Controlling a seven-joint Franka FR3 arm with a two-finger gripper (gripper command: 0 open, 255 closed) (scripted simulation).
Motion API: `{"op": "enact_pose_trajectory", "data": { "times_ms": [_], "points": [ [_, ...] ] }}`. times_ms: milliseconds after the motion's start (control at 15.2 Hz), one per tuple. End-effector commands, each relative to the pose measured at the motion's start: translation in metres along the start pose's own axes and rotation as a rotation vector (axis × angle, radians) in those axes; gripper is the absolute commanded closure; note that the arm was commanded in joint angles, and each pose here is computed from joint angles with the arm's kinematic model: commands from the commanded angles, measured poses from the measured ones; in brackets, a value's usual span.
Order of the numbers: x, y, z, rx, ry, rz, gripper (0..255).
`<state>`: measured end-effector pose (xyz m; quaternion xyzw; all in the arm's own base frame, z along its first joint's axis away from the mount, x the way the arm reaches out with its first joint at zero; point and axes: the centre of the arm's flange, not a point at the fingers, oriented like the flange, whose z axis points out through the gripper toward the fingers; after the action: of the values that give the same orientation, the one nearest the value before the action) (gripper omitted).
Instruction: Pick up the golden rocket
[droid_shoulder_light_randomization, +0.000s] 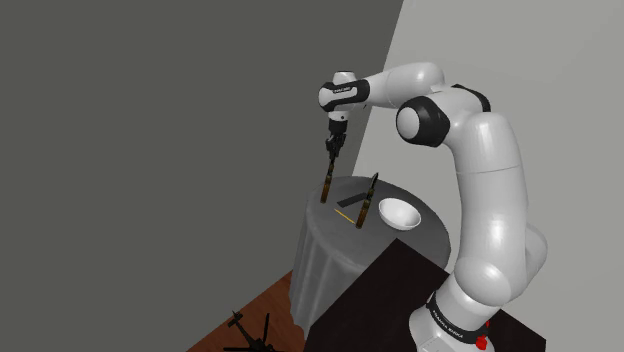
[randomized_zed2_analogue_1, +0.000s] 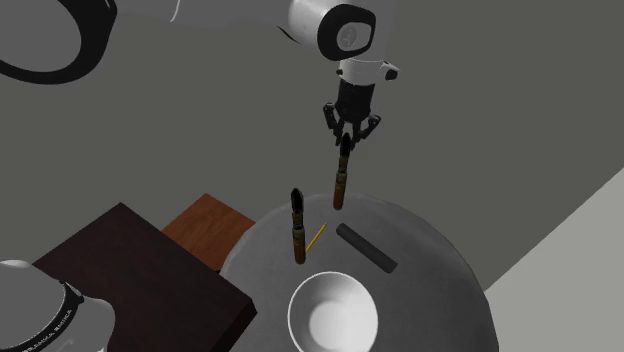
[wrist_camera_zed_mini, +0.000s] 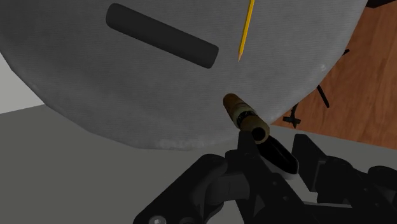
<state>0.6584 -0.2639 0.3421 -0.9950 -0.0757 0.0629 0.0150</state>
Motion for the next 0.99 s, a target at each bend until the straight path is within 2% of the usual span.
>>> {"op": "enact_pose_trajectory", "data": {
  "times_ms": [0,264,924],
  "points": [
    [0.000,0.000,0.001,0.001,-0.001,0.000,255],
    [0.000,-0.001,0.000,0.001,-0.001,0.000,255],
    [-0.007,-0.003,-0.052,0.001,-0.001,0.000,255]
  ]
}}
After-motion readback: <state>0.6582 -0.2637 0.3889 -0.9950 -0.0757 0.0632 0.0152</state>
